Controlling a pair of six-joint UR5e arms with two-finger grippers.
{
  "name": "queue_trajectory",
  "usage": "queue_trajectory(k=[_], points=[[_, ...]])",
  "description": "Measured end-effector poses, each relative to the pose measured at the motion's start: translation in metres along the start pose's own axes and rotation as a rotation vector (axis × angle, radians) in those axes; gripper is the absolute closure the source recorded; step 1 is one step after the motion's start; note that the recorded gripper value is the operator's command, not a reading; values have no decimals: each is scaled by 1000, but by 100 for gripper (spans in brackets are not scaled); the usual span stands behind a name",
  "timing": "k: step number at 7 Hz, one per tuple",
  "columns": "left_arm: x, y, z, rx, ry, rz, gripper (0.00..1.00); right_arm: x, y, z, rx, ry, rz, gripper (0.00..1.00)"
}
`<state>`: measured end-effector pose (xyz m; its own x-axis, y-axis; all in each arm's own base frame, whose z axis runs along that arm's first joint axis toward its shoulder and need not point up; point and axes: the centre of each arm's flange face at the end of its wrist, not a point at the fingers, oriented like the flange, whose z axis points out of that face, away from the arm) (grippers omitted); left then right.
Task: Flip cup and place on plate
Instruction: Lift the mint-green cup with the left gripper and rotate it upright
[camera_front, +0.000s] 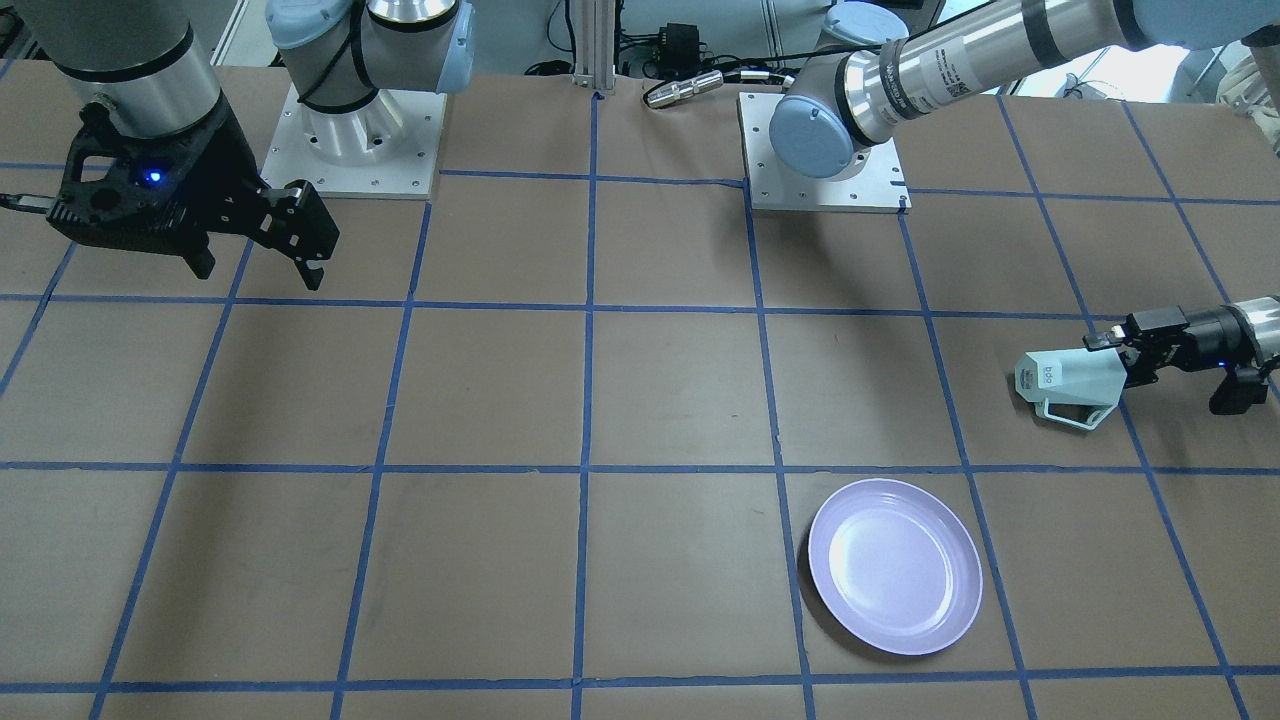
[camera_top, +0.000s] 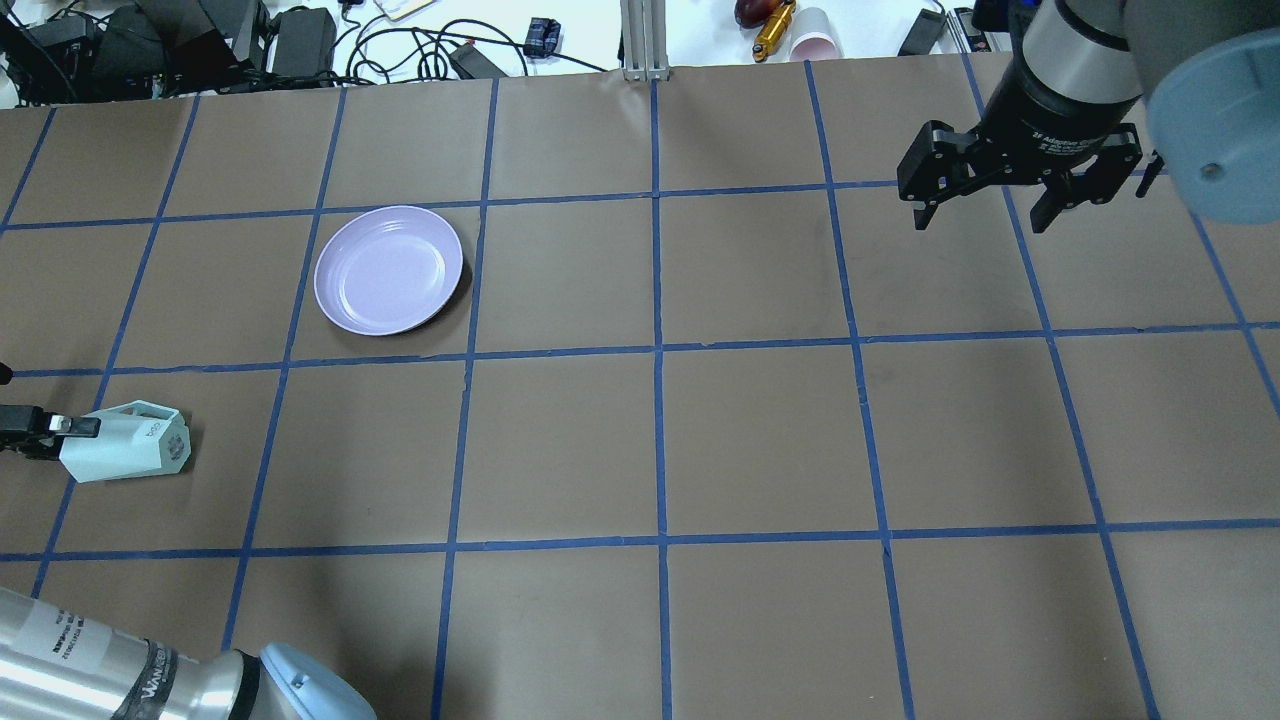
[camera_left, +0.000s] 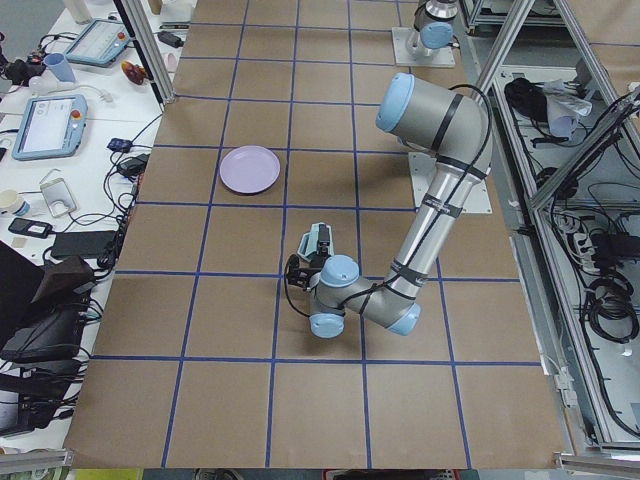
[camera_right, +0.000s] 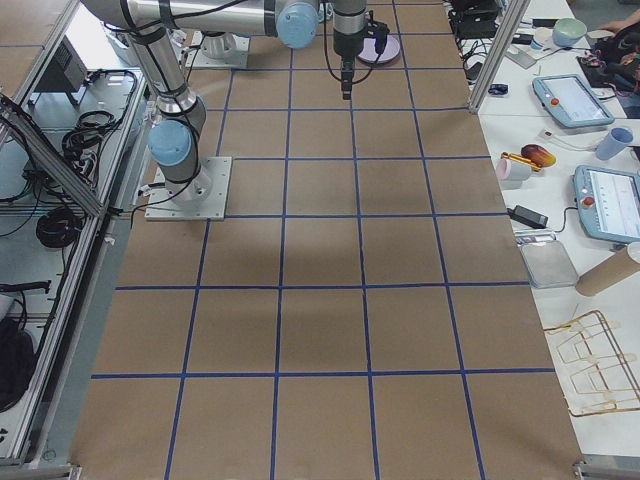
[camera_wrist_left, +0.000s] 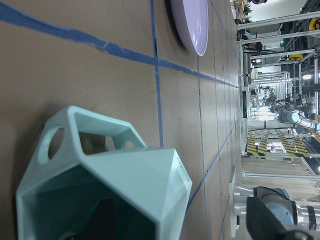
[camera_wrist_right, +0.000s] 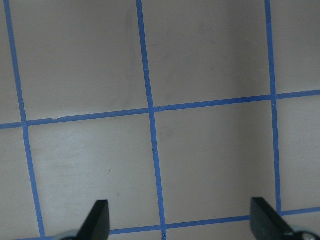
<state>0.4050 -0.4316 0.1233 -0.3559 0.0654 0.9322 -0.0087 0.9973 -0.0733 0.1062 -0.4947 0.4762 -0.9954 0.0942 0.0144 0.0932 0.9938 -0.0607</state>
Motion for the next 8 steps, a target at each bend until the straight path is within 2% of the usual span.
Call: queue_trajectory(k=[2, 3, 4, 5, 6, 8], points=[[1, -3, 3, -8, 2, 4, 13, 0, 0, 0, -1, 0, 0, 0], [1, -3, 3, -8, 1, 5, 27, 0, 0, 0, 0, 0, 0, 0], [1, -3, 3, -9, -1, 7, 61, 0, 0, 0, 0, 0, 0, 0], [0, -4, 3, -8, -3, 8, 87, 0, 0, 0, -1, -1, 0, 0], [0, -4, 3, -8, -5, 9, 100, 0, 0, 0, -1, 0, 0, 0], [0, -4, 2, -4, -7, 7, 100, 0, 0, 0, -1, 0, 0, 0]])
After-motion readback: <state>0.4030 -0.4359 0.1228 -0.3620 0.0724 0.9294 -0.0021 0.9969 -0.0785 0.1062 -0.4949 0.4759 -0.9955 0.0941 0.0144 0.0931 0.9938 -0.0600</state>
